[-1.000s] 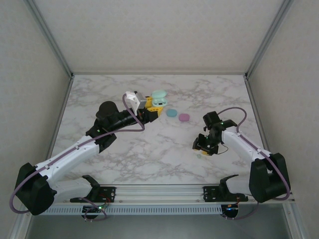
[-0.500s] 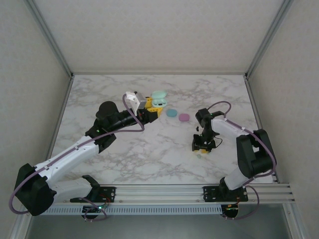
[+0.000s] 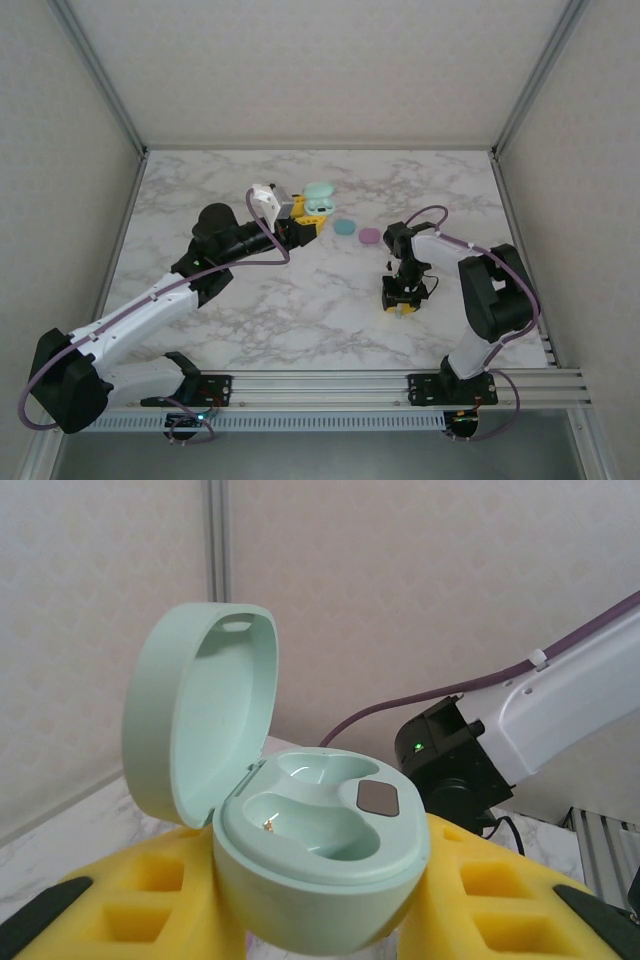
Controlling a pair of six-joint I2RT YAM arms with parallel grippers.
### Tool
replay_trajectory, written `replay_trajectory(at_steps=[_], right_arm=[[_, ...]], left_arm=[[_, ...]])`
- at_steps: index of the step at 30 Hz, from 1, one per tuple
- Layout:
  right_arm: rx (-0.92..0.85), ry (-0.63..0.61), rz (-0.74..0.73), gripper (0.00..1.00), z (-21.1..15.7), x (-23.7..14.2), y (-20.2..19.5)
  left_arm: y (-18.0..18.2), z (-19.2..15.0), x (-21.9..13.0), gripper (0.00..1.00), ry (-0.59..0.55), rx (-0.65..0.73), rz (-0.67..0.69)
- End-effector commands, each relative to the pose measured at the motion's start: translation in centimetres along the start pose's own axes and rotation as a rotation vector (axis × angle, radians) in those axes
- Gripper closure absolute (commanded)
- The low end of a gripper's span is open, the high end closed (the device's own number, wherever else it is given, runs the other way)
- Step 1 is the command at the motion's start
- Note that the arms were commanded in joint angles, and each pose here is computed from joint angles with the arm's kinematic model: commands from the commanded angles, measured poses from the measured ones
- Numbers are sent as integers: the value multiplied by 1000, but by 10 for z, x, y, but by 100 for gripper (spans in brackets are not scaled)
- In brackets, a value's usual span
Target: Insert the wireless bluetooth earbuds into the charging case
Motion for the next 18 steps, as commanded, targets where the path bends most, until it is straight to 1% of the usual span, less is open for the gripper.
replay_trajectory(at_steps=[1,5,11,18], right_arm=[[-8,14,-42,64,-1,0,-2],[0,9,-60,64,1,1,-3],[-3,-18,-47,64,3,-6,-1],[12,16,-96,65,3,4,-6]], left_arm=[[-2,13,-2,78,-37,24,2],[-1,13,-1,78,-34,21,0],[-2,13,0,78,-35,21,-3],[-2,12,-2,78,-33,21,1]])
Point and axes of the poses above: each hand's point on the last joint's axis, 136 mm out from that joint toward the fingers, its own x axis out along the fingers, its own y axis along the line the jaws close on, z = x × y, the point moved 6 cm from there along -x, back along the fingers, and after that the axes turned 15 degrees about x, right-handed, at the moved point
